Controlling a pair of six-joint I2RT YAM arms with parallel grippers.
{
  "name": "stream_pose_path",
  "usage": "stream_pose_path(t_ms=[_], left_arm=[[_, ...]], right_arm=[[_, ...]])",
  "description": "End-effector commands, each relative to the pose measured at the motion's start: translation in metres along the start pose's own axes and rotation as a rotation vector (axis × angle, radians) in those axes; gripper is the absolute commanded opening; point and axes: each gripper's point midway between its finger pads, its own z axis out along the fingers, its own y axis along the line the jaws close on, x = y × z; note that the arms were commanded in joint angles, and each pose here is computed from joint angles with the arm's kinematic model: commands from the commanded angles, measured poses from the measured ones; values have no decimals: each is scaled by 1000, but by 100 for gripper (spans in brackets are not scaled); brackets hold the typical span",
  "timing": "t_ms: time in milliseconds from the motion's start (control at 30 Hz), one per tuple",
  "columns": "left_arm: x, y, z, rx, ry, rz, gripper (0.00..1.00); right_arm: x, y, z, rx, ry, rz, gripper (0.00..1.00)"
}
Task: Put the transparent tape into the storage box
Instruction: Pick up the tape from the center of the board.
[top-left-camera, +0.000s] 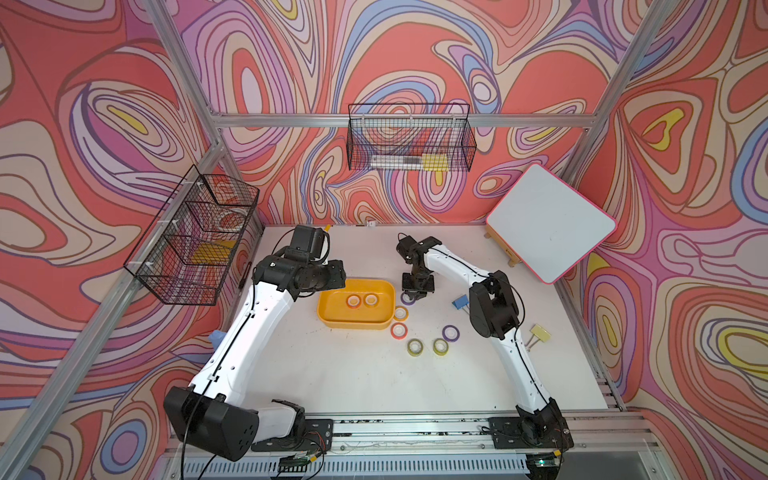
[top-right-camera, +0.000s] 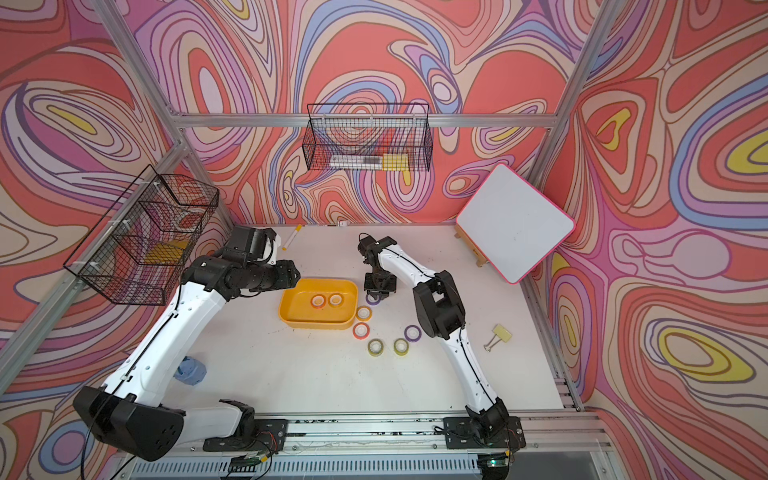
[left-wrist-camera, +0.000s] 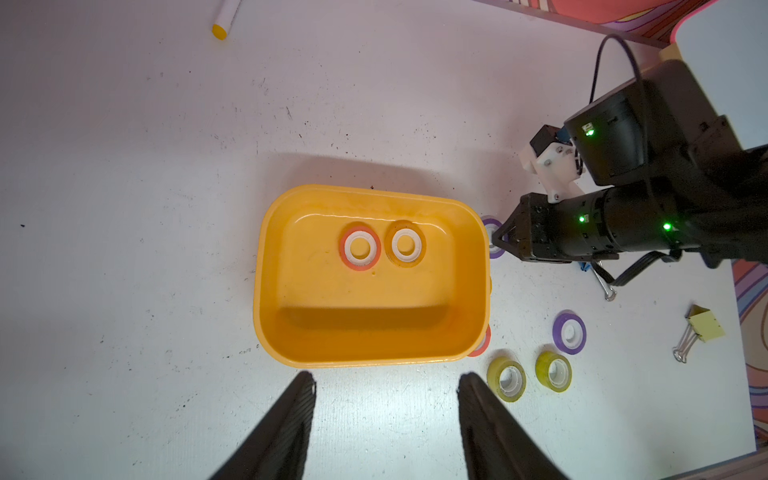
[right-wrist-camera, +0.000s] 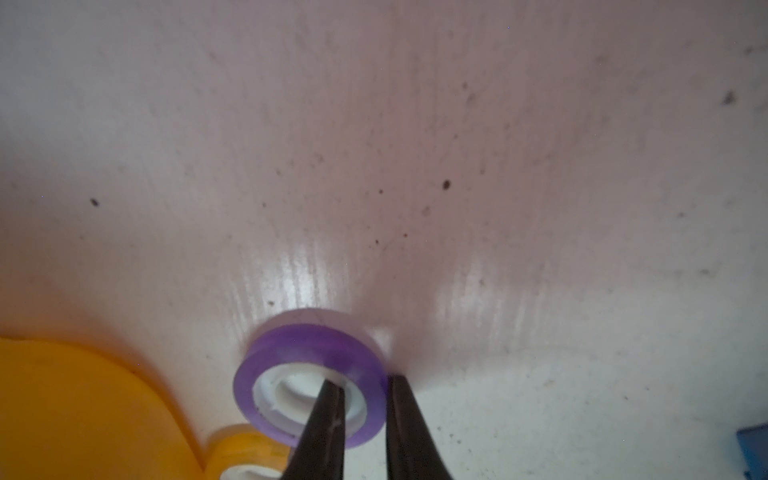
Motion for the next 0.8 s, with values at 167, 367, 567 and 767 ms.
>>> stream_pose_path(t_ms=[167, 367, 567, 767], left_arm=[[9, 6, -9, -17, -1, 17, 60], [12, 8, -9, -24, 3, 13, 60], [17, 9, -7, -18, 1, -1, 60], [23, 14, -6, -33, 5, -10, 60]], right_arm=[[8, -13, -11, 59, -7, -3, 13], [14, -18, -41, 46, -46, -2, 14], [17, -18, -72, 13, -86, 5, 14], [9, -6, -112, -48, -149, -2, 14]])
